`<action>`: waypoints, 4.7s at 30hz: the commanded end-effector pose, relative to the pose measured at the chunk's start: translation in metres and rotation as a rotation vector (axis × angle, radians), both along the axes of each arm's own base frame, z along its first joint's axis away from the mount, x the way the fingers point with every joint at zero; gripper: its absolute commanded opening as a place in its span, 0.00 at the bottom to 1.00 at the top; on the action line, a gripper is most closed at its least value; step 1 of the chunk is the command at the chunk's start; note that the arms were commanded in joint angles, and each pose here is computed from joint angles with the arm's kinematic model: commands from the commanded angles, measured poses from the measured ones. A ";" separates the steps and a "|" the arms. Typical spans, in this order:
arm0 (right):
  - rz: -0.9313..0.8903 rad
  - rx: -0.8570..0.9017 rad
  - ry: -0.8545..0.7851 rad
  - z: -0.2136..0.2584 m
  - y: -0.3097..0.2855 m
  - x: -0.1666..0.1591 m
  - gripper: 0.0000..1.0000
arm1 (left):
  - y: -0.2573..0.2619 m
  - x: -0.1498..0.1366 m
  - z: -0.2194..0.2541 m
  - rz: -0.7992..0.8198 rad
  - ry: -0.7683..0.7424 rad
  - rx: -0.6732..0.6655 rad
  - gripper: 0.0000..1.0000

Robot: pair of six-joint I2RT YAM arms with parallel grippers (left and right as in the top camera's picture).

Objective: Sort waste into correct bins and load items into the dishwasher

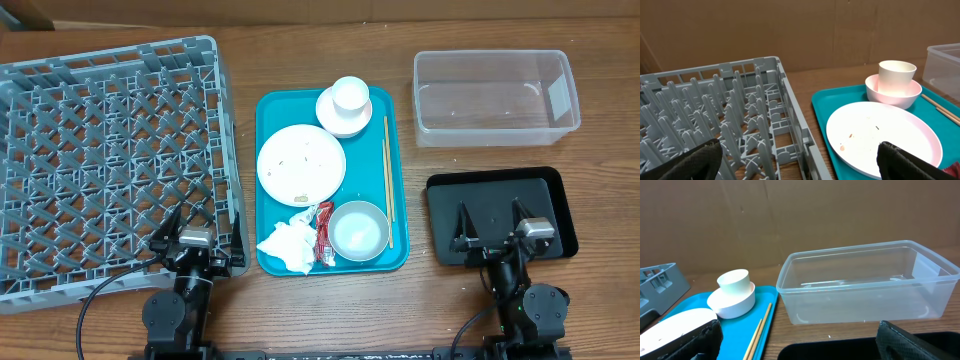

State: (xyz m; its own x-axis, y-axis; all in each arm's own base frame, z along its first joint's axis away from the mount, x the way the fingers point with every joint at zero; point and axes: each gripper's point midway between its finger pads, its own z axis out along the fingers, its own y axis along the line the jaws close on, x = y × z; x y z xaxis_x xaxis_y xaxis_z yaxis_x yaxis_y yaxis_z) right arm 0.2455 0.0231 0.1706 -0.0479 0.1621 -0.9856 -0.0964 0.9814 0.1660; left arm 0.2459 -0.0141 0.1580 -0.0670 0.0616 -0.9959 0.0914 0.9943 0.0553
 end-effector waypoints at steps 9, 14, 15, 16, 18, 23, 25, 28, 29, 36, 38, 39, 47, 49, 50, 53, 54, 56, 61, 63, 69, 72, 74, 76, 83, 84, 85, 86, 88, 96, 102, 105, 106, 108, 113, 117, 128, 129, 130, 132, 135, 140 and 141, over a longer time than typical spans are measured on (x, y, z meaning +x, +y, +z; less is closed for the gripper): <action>-0.010 -0.007 -0.008 -0.001 -0.002 0.000 1.00 | 0.000 0.000 -0.001 -0.001 -0.001 0.011 1.00; -0.010 -0.007 -0.008 -0.001 -0.002 0.000 1.00 | 0.000 0.000 -0.001 -0.001 -0.001 0.011 1.00; -0.010 -0.007 -0.008 -0.001 -0.002 0.000 1.00 | 0.000 0.000 -0.001 -0.001 -0.002 0.011 1.00; -0.010 -0.007 -0.008 -0.001 -0.002 0.000 1.00 | 0.000 0.000 -0.001 -0.001 -0.002 0.011 1.00; -0.010 -0.007 -0.008 -0.001 -0.002 0.000 1.00 | 0.000 0.000 -0.001 -0.001 -0.001 0.011 1.00; -0.010 -0.007 -0.008 -0.001 -0.002 0.000 1.00 | 0.000 0.000 -0.001 -0.001 -0.001 0.011 1.00; -0.010 -0.007 -0.008 -0.001 -0.002 0.000 1.00 | 0.000 0.000 -0.001 -0.001 -0.002 0.011 1.00; -0.010 -0.007 -0.008 -0.001 -0.002 0.000 1.00 | 0.000 0.000 -0.001 -0.001 -0.001 0.011 1.00; -0.010 -0.007 -0.008 -0.001 -0.002 0.000 1.00 | 0.000 0.000 -0.001 -0.001 -0.001 0.011 1.00; -0.010 -0.007 -0.008 -0.001 -0.002 0.000 1.00 | 0.000 0.000 -0.001 -0.001 -0.002 0.011 1.00; -0.010 -0.007 -0.008 -0.001 -0.002 0.000 1.00 | 0.000 0.000 -0.001 -0.001 -0.001 0.011 1.00; -0.010 -0.007 -0.008 -0.001 -0.002 0.000 1.00 | 0.000 0.000 -0.001 -0.001 -0.001 0.011 1.00; -0.010 -0.007 -0.008 -0.001 -0.002 0.000 1.00 | 0.000 0.000 -0.001 -0.001 -0.001 0.011 1.00; -0.010 -0.007 -0.008 -0.001 -0.002 0.000 1.00 | 0.000 0.000 -0.001 -0.001 -0.001 0.011 1.00; -0.010 -0.007 -0.008 -0.001 -0.002 0.000 1.00 | 0.000 0.000 -0.001 -0.001 -0.001 0.011 1.00; -0.010 -0.007 -0.008 -0.001 -0.002 0.000 1.00 | 0.000 0.000 -0.001 -0.001 -0.001 0.011 1.00; -0.010 -0.007 -0.008 -0.001 -0.002 0.000 1.00 | 0.000 0.000 -0.001 -0.001 -0.002 0.011 1.00; -0.010 -0.007 -0.008 -0.001 -0.002 0.000 1.00 | 0.000 0.000 -0.001 -0.001 -0.002 0.011 1.00; -0.010 -0.007 -0.008 -0.001 -0.002 0.000 1.00 | -0.011 -0.001 0.001 -0.063 -0.008 -0.008 1.00; -0.010 -0.007 -0.008 -0.001 -0.002 0.000 1.00 | -0.024 -0.004 0.003 -0.133 -0.004 -0.088 1.00; -0.010 -0.007 -0.008 -0.001 -0.002 0.000 1.00 | -0.062 -0.017 0.014 -0.346 0.081 -0.503 1.00; -0.010 -0.007 -0.008 -0.001 -0.002 0.000 1.00 | -0.075 -0.024 0.022 -0.420 0.140 -0.708 1.00; -0.010 -0.007 -0.008 -0.001 -0.002 0.000 1.00 | -0.080 -0.028 0.034 -0.470 0.125 -0.763 1.00; -0.010 -0.007 -0.008 -0.001 -0.002 0.000 1.00 | -0.093 -0.042 0.066 -0.612 0.014 -0.706 1.00; -0.010 -0.007 -0.008 -0.001 -0.002 0.000 1.00 | -0.095 -0.057 0.109 -0.659 -0.107 -0.581 1.00; -0.010 -0.007 -0.008 -0.001 -0.002 0.000 1.00 | -0.095 -0.056 0.112 -0.644 -0.099 -0.551 1.00; -0.010 -0.007 -0.008 -0.001 -0.002 0.000 1.00 | -0.093 -0.055 0.114 -0.626 -0.090 -0.527 1.00; -0.010 -0.007 -0.008 -0.001 -0.002 0.000 1.00 | -0.091 -0.053 0.117 -0.601 -0.076 -0.501 1.00; -0.010 -0.007 -0.008 -0.001 -0.002 0.000 1.00 | -0.090 -0.049 0.126 -0.573 -0.054 -0.436 1.00; -0.010 -0.007 -0.008 -0.001 -0.002 0.000 1.00 | -0.089 0.002 0.147 -0.510 0.336 -0.287 1.00; -0.010 -0.007 -0.008 -0.001 -0.002 0.000 1.00 | -0.109 0.019 0.131 -0.586 0.793 -0.201 1.00; -0.010 -0.007 -0.008 -0.001 -0.002 0.000 1.00 | -0.122 0.026 0.119 -0.572 1.006 -0.149 1.00; -0.010 -0.007 -0.008 -0.001 -0.002 0.000 1.00 | -0.126 0.026 0.115 -0.570 1.052 -0.129 1.00; -0.010 -0.007 -0.008 -0.001 -0.002 0.000 1.00 | -0.143 0.025 0.103 -0.592 1.160 -0.069 1.00; -0.010 -0.007 -0.008 -0.001 -0.002 0.000 1.00 | -0.182 0.017 0.089 -0.686 1.214 -0.030 1.00; -0.010 -0.007 -0.008 -0.001 -0.002 0.000 1.00 | -0.214 -0.001 0.100 -0.788 1.285 -0.195 1.00; -0.010 -0.007 -0.008 -0.001 -0.002 0.000 1.00 | -0.137 0.019 0.056 0.132 1.320 -0.128 1.00; -0.010 -0.007 -0.008 -0.001 -0.002 0.000 1.00 | -0.141 0.016 0.054 0.137 1.320 -0.120 1.00; -0.010 -0.007 -0.008 -0.001 -0.002 0.000 1.00 | -0.146 0.014 0.051 0.123 1.322 -0.101 1.00; -0.010 -0.007 -0.008 -0.001 -0.002 0.000 1.00 | -0.156 0.009 0.041 0.109 1.330 -0.071 1.00; -0.010 -0.007 -0.008 -0.001 -0.002 0.000 1.00 | -0.167 0.005 0.025 0.103 1.357 -0.038 1.00; -0.010 -0.007 -0.008 -0.001 -0.002 0.000 1.00 | -0.168 0.007 0.001 0.146 1.418 -0.003 1.00; -0.010 -0.007 -0.008 -0.001 -0.002 0.000 1.00 | -0.167 0.008 -0.003 0.161 1.429 -0.002 1.00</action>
State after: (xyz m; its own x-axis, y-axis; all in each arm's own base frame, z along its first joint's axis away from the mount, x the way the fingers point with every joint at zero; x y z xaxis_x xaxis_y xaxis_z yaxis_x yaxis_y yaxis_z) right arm 0.2453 0.0231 0.1709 -0.0464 0.1618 -0.9857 -0.0966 0.9814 0.1656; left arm 0.2479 -0.1884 0.1684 -0.9963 0.0103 -0.0850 0.0139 0.9991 -0.0412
